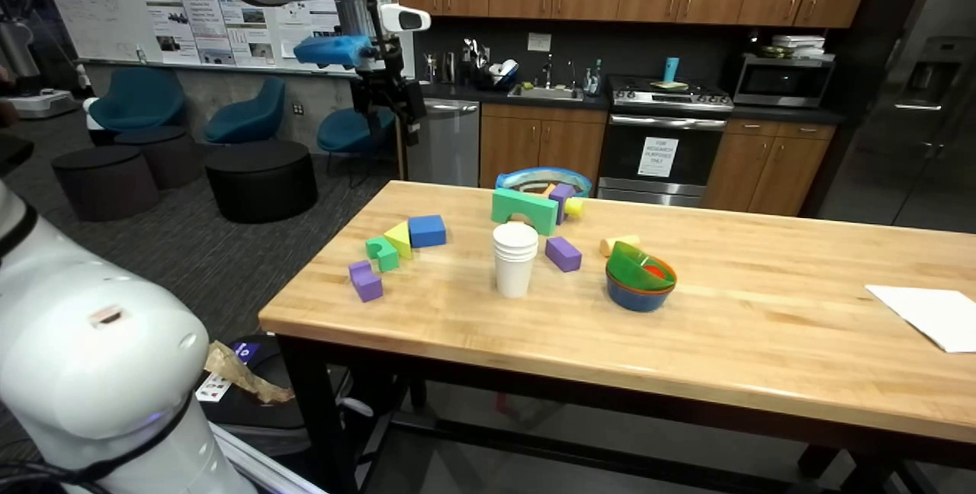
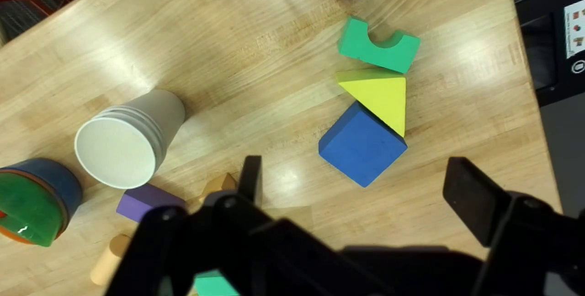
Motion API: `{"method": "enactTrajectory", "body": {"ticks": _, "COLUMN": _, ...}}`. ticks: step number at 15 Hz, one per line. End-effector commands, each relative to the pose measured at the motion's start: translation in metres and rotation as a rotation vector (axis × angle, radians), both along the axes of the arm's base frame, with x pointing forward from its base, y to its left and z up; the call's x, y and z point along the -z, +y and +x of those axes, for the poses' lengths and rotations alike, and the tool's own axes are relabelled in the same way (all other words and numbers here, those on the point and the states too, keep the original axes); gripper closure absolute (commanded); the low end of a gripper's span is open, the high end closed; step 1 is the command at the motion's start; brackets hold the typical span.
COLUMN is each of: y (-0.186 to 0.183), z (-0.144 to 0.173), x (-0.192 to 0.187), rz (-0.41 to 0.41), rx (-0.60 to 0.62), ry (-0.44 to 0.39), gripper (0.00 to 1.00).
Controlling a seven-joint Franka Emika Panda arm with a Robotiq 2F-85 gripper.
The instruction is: Move the green block at the front of the table backwards.
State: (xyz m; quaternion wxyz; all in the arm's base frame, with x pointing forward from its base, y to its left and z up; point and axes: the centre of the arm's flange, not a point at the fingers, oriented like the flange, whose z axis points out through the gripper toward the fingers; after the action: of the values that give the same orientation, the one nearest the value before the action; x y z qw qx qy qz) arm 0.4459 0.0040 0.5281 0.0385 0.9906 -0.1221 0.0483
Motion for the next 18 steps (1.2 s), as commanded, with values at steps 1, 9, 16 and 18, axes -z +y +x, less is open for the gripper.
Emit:
{"method": "enactTrajectory", "body": {"ticks": 1, "y": 0.016, "z": -0.012, "x": 0.016, "rz": 0.028, "rx": 0.006, "ry": -0.041, "gripper": 0.0}}
{"method": "enactTrajectory", "body": {"ticks": 9, "y": 0.027, "z": -0.008, "x": 0.069, "rz": 0.065, "rx": 0.049, "ry": -0.104, "gripper": 0.0}}
{"method": "enactTrajectory", "body": {"ticks": 16, "y": 0.023, "z": -0.024, "x": 0.113, "rz": 0.072, "rx": 0.065, "ry": -0.096, "gripper": 0.0}}
{"method": "enactTrajectory", "body": {"ticks": 18, "y": 0.022, "z": -0.025, "x": 0.127, "rz": 0.083, "rx": 0.064, "ry": -0.097, "gripper": 0.0}}
